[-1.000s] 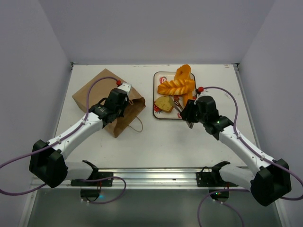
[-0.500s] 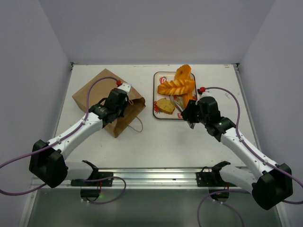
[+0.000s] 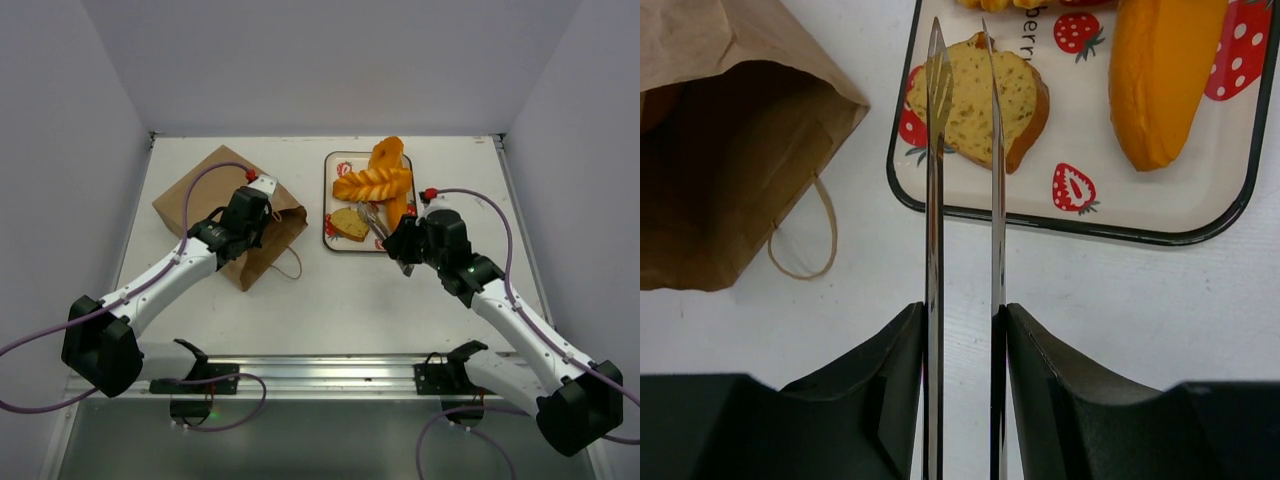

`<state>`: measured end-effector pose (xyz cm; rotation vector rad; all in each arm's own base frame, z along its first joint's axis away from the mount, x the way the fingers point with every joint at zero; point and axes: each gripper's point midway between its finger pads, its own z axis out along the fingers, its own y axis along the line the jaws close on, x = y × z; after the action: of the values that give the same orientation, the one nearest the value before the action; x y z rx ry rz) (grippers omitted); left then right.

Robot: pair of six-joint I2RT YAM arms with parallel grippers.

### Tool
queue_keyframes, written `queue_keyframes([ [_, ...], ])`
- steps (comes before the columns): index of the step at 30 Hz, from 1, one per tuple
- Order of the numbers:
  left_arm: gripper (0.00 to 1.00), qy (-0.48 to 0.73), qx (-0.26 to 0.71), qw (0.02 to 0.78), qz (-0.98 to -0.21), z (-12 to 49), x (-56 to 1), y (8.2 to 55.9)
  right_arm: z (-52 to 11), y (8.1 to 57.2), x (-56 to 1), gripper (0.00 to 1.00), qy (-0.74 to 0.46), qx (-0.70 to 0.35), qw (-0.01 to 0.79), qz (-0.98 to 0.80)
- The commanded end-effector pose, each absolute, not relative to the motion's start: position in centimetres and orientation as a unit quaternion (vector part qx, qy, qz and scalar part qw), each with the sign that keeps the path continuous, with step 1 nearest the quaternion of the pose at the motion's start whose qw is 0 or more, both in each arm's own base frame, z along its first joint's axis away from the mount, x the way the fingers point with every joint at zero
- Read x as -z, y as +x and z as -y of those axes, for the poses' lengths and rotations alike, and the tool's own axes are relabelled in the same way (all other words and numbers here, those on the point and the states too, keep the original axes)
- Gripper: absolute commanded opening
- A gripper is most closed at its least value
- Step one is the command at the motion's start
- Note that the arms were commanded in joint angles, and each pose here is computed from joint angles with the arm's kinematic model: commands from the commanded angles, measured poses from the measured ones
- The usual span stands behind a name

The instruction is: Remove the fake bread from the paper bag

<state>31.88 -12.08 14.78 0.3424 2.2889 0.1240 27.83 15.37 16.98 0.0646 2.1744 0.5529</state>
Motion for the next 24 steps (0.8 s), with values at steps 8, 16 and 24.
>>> queue_keyframes([
  [8, 0.0, 0.121, -0.046, 0.417, -0.9, 11.8, -16.3, 31.9, -16.6, 26.7, -18.1, 0.41, -0.005, -0.257, 0.444, -0.858],
  [16, 0.0, 0.136, -0.017, 0.423, -0.896, 12.7, -16.8, 31.6, -17.0, 26.6, -19.0, 0.41, -0.012, -0.266, 0.45, -0.853],
  [24, 0.0, 0.138, -0.02, 0.419, -0.897, 12.7, -16.6, 31.7, -17.6, 26.4, -19.6, 0.41, -0.018, -0.279, 0.451, -0.847],
])
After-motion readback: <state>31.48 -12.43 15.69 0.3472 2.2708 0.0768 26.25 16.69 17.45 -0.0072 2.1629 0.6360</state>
